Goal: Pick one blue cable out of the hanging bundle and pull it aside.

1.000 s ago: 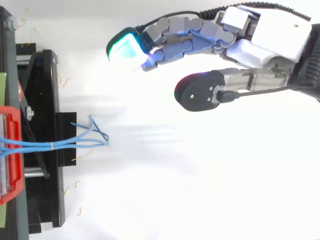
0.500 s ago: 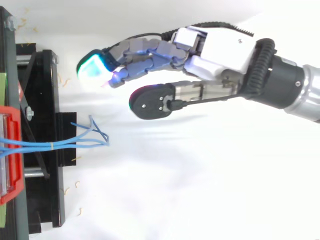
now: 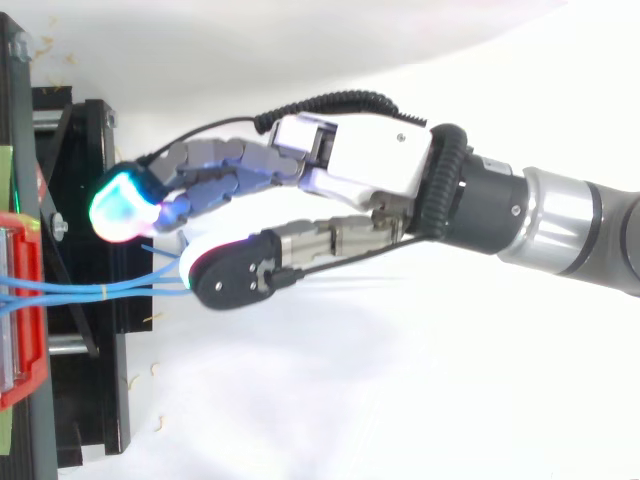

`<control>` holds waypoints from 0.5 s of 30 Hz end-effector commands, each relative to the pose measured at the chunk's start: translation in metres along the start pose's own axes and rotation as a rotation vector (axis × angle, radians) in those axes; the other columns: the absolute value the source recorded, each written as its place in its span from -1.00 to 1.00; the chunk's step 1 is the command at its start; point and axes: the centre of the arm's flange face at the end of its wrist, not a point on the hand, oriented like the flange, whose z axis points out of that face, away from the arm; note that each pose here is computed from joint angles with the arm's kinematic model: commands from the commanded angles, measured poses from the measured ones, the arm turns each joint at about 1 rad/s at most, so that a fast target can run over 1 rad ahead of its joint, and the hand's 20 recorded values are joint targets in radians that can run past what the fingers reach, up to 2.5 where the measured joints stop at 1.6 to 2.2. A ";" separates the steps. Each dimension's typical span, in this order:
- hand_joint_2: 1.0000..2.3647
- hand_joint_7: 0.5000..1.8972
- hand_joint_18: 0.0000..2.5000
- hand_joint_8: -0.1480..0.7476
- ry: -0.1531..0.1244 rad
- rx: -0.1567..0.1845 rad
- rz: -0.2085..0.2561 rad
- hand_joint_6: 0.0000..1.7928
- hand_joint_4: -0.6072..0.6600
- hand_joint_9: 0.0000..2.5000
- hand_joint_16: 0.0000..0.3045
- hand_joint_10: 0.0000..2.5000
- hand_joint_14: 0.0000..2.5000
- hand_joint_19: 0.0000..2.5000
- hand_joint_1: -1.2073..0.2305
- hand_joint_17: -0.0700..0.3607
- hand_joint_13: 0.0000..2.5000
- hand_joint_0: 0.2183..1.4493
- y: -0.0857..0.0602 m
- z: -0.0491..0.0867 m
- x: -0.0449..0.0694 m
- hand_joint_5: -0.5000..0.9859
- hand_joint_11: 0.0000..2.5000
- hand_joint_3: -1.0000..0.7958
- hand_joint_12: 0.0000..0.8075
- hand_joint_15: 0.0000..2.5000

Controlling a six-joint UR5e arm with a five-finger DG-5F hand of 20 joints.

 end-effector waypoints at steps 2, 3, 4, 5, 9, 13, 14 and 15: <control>-1.00 -0.48 -0.83 -0.05 0.027 -0.021 -0.012 -0.44 0.54 -0.69 -0.59 -1.00 -1.00 -0.76 -0.04 -0.02 -0.76 -0.56 0.008 0.005 0.015 -0.56 -1.00 -0.44 -0.01 -0.91; -1.00 -0.48 -0.83 -0.05 0.030 -0.021 -0.012 -0.44 0.55 -0.68 -0.59 -1.00 -1.00 -0.76 -0.04 -0.02 -0.75 -0.56 0.008 0.004 0.017 -0.56 -1.00 -0.44 -0.01 -0.91; -1.00 -0.47 -0.83 -0.04 0.039 -0.025 -0.010 -0.44 0.57 -0.68 -0.59 -1.00 -1.00 -0.76 -0.04 -0.02 -0.75 -0.56 0.009 0.004 0.021 -0.56 -1.00 -0.44 -0.01 -0.91; -1.00 -0.46 -0.82 -0.04 0.041 -0.024 -0.009 -0.44 0.58 -0.67 -0.59 -1.00 -1.00 -0.76 -0.05 -0.02 -0.74 -0.56 0.009 0.003 0.023 -0.55 -1.00 -0.44 -0.01 -0.90; -1.00 -0.43 -0.80 -0.03 0.053 -0.016 -0.004 -0.44 0.61 -0.64 -0.60 -1.00 -1.00 -0.75 -0.06 -0.03 -0.73 -0.55 0.009 0.001 0.032 -0.54 -1.00 -0.44 -0.01 -0.90; -1.00 -0.38 -0.78 -0.02 0.062 -0.018 -0.001 -0.44 0.64 -0.60 -0.60 -1.00 -1.00 -0.75 -0.07 -0.04 -0.71 -0.54 0.010 0.000 0.039 -0.52 -0.99 -0.44 -0.01 -0.90; -1.00 -0.36 -0.77 -0.02 0.063 -0.017 -0.001 -0.44 0.64 -0.59 -0.61 -1.00 -1.00 -0.75 -0.08 -0.05 -0.70 -0.53 0.010 -0.001 0.040 -0.51 -0.99 -0.44 0.00 -0.89; -1.00 -0.35 -0.77 -0.02 0.065 -0.017 0.000 -0.44 0.63 -0.59 -0.61 -1.00 -1.00 -0.75 -0.08 -0.05 -0.70 -0.53 0.010 -0.001 0.041 -0.51 -0.97 -0.44 -0.01 -0.89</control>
